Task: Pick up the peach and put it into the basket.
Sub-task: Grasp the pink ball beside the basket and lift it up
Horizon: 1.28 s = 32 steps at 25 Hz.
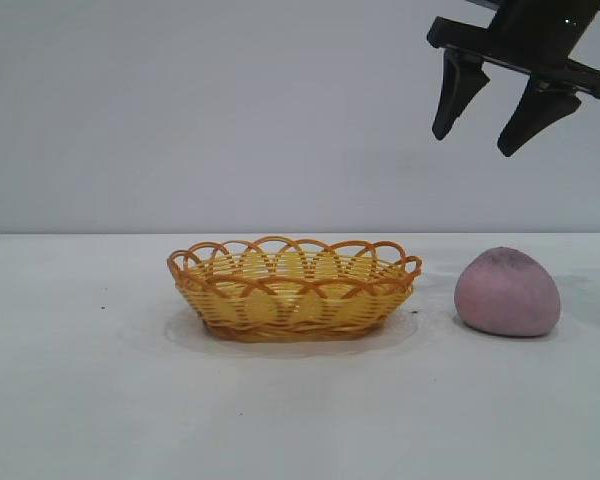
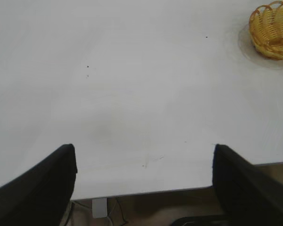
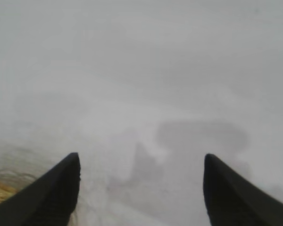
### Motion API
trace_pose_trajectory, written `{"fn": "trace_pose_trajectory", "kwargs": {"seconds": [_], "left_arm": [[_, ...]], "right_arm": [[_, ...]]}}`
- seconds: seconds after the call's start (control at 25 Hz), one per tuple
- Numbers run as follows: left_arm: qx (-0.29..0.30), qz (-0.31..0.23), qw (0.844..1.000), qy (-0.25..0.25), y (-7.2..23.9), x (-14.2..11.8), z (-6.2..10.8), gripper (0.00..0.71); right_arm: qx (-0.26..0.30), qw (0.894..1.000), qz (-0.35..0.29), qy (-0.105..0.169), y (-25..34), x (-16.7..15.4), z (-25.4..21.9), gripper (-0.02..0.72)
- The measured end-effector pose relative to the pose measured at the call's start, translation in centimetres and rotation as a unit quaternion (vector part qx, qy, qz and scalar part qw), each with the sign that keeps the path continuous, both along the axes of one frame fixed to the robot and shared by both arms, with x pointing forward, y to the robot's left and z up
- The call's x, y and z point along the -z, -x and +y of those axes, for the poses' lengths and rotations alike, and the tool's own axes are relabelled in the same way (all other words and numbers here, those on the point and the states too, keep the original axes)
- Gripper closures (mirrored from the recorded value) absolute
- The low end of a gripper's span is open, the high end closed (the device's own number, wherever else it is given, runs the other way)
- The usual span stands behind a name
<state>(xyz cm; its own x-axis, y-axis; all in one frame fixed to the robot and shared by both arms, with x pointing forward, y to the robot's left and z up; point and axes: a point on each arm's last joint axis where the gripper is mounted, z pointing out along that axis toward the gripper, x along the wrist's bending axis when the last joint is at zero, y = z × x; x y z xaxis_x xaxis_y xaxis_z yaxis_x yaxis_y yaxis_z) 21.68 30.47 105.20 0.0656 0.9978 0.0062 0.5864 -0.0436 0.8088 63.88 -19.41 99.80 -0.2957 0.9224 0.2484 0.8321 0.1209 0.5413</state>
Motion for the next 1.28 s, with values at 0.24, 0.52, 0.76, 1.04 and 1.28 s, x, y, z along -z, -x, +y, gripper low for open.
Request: {"fn": "trace_pose_trajectory", "kwargs": {"seconds": [0.24, 0.52, 0.76, 1.04, 1.28], "left_arm": [[0.007, -0.021, 1.0, -0.008, -0.4, 0.5, 0.0, 0.155], [0.009, -0.044, 0.999, -0.01, -1.3, 0.9, -0.1, 0.155], [0.009, -0.048, 0.999, -0.01, -1.3, 0.9, -0.1, 0.155], [-0.018, -0.05, 0.999, -0.011, -1.3, 0.9, -0.2, 0.155], [-0.054, -0.049, 0.997, -0.013, -1.3, 0.9, -0.2, 0.155]], "right_arm": [[-0.006, 1.0, -0.01, 0.005, 0.4, -1.1, -0.1, 0.232], [-0.009, 1.0, -0.02, 0.004, 0.8, -2.2, -0.2, 0.232], [-0.023, 0.999, -0.012, 0.025, 1.0, -2.1, -0.4, 0.232], [-0.057, 0.994, 0.001, 0.09, 1.4, -1.6, -1.1, 0.232], [-0.074, 0.991, 0.038, 0.101, 2.1, -1.2, -1.2, 0.232]]}}
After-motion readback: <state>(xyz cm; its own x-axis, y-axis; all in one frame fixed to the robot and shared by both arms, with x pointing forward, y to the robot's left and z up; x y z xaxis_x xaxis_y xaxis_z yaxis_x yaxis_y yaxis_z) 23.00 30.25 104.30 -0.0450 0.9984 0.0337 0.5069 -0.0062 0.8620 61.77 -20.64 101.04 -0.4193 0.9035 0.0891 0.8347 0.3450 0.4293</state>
